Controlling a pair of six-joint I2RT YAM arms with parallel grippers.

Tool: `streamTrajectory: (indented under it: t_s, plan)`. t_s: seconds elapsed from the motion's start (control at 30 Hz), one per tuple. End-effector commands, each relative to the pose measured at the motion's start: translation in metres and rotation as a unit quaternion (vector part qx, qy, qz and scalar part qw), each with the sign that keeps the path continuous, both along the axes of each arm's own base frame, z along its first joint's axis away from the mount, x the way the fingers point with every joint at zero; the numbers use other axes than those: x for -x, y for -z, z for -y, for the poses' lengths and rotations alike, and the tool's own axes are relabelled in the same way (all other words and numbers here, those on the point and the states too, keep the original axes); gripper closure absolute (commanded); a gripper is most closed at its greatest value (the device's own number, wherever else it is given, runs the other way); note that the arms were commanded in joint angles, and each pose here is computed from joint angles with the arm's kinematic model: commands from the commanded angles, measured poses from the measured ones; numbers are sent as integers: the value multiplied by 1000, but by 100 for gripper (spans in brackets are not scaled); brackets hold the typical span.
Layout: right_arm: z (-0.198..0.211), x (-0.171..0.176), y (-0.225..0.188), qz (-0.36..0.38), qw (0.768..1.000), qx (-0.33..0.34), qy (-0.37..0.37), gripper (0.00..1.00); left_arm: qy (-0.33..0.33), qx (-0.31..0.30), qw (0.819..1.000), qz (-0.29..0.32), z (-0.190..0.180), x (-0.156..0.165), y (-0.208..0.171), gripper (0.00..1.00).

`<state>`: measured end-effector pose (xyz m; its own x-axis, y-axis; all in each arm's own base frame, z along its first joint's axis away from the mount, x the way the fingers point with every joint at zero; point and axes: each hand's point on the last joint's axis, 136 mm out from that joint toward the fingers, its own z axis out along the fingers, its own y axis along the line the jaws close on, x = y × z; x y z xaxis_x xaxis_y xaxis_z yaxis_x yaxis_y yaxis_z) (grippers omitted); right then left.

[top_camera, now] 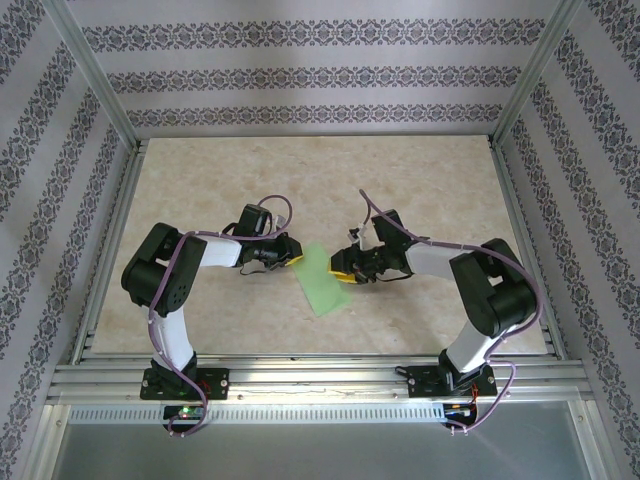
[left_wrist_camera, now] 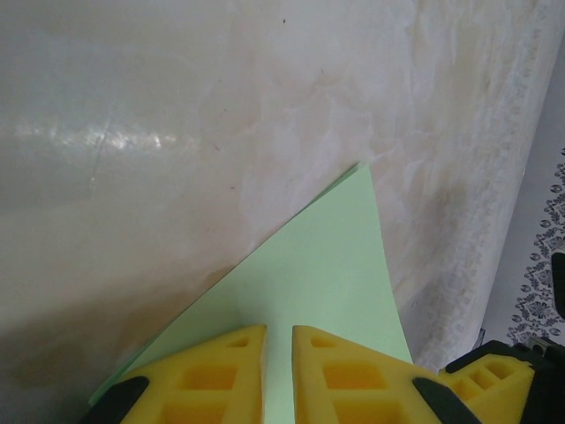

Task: Fold a paper plane with a square sheet of paper (pick it up from the middle)
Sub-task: Fold the triangle a second time at the center of the table.

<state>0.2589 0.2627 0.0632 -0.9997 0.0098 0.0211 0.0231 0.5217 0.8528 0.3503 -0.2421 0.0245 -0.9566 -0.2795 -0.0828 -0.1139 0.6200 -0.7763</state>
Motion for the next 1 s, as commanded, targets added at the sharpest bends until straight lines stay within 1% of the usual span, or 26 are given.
streamTrajectory:
  t_s: [0.0, 0.2, 0.33, 0.5, 0.6, 0.67, 0.77, 0.9, 0.97]
  plan:
    - [-2, -1, 0, -4, 1000, -9, -14, 59, 6, -12, 1000, -24, -5, 6, 13, 85]
    - [6, -5, 15, -28, 999, 15, 8, 62, 10, -7, 1000, -14, -4, 3, 5, 85]
    - [6, -7, 15, -27, 999, 16, 13, 65, 11, -6, 1000, -13, -3, 4, 3, 85]
    - [1, -9, 18, -39, 999, 3, 6, 75, 24, 2, 1000, -3, 2, 2, -5, 84]
    - [-2, -12, 20, -40, 999, 4, 6, 79, 29, 6, 1000, 6, 3, 1, -11, 81]
    - [-1, -13, 22, -41, 999, 7, 6, 86, 33, 11, 999, 13, 5, 0, -16, 79]
    - [0, -15, 22, -38, 999, 15, 13, 94, 39, 15, 998, 35, 7, 0, -33, 71]
    - [8, -19, 28, -50, 996, 40, 54, 99, 27, 9, 996, 82, 1, -3, -64, 58]
    - [13, -21, 29, -59, 993, 54, 85, 100, 21, 6, 994, 103, -2, -3, -78, 57]
